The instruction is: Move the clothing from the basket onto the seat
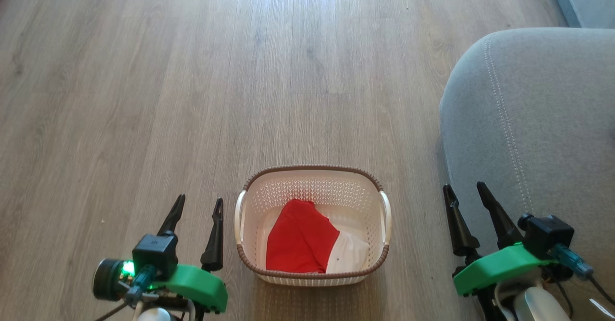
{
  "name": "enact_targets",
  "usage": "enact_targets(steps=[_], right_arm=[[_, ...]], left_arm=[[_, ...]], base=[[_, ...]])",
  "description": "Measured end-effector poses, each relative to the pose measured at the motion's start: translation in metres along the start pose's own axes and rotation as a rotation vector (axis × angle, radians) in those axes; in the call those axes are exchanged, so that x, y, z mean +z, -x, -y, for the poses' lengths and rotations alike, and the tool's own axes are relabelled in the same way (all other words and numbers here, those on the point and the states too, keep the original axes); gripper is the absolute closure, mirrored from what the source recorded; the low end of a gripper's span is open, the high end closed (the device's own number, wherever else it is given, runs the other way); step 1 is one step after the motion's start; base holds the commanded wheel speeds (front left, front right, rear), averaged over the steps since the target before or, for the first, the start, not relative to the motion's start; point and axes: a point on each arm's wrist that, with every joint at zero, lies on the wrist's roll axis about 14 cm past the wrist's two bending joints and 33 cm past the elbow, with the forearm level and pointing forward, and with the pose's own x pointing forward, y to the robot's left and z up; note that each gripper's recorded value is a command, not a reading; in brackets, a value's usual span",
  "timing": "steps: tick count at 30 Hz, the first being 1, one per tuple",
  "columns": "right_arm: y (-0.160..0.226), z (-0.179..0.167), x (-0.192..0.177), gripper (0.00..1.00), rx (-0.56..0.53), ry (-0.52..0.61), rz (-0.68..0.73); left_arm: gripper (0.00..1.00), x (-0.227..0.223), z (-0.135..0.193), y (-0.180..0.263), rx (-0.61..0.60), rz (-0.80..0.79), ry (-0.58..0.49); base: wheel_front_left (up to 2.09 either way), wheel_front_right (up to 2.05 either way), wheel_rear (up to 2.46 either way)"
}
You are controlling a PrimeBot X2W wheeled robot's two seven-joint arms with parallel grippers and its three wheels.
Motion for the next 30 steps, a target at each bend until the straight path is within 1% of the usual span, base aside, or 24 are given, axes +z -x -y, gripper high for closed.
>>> enact_targets(steps=[14,21,25,30], right_arm=[[0.0,0.003,-0.003,0.0,-0.008,0.004,-0.009],[0.0,0.014,-0.012,0.0,-0.038,0.012,-0.036],[-0.003,0.024,-0.023,0.0,-0.061,0.023,-0.071],[-0.016,0.038,-0.039,0.0,-0.089,0.04,-0.114]], left_arm=[[0.0,-0.004,0.003,-0.001,-0.011,-0.013,0.001],[0.0,-0.014,0.01,-0.009,-0.038,-0.04,0.006],[0.0,-0.021,0.02,-0.023,-0.093,-0.059,0.0],[0.0,-0.033,0.031,-0.056,-0.157,-0.076,-0.021]], base=[[0.0,0.0,0.0],[0.0,0.0,0.0],[0.0,0.0,0.0],[0.0,0.0,0.0]])
